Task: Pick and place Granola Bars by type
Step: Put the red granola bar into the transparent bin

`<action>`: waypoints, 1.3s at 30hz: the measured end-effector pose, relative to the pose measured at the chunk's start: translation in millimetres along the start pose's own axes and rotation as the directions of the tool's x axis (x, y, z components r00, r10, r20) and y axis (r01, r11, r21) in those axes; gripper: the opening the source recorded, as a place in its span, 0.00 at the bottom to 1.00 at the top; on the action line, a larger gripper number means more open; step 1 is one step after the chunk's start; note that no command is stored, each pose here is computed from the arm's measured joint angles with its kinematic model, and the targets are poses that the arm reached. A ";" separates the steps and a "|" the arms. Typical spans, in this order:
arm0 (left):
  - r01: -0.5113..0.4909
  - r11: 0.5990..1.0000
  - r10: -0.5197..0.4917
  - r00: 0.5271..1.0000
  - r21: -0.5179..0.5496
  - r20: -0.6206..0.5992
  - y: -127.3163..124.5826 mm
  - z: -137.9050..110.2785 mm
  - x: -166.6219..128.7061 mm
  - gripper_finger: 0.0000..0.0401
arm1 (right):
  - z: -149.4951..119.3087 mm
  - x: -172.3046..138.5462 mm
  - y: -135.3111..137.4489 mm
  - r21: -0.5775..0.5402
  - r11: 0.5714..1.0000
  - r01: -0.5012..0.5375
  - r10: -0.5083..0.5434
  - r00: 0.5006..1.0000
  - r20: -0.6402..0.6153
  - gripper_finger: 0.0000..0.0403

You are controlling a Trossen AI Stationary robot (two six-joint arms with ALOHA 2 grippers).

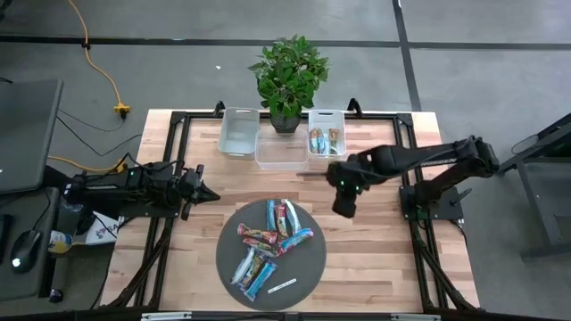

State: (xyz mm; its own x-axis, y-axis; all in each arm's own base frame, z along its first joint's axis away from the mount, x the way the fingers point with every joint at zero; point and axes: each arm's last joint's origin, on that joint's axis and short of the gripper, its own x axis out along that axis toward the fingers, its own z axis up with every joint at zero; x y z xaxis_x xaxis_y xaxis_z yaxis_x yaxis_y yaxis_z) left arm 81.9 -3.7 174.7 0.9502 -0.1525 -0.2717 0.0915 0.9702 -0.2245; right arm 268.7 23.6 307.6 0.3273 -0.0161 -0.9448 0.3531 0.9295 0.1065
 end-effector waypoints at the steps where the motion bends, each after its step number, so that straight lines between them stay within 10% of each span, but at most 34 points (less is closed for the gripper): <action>1: -0.003 1.000 0.003 1.000 0.000 0.000 0.1 0.0 0.0 0.00 | -2.2 -0.2 4.4 -0.034 0.999 -0.003 0.003 1.000 -0.001 0.30; 16: -0.003 1.000 0.003 1.000 0.000 0.000 0.1 0.0 0.0 0.00 | -28.6 -4.3 44.5 -0.391 0.920 0.037 -0.028 0.999 0.030 0.30; 26: -0.002 1.000 0.002 1.000 0.000 0.001 0.1 0.1 0.0 0.00 | -24.9 2.4 61.1 -0.321 0.947 -0.028 0.087 0.982 0.170 0.30; 39: 0.002 1.000 -0.002 1.000 0.000 0.000 -0.1 0.0 0.0 0.00 | -59.4 100.8 54.7 -0.304 0.894 -0.328 0.412 0.870 0.273 0.30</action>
State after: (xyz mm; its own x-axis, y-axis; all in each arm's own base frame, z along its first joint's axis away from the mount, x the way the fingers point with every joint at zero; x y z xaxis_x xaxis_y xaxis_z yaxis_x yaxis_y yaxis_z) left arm 81.9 -3.8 174.8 0.9500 -0.1542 -0.2716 0.0930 0.9699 -0.2252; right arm 269.0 94.7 199.8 0.6690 0.2683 -0.6931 -0.0582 0.9486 0.3109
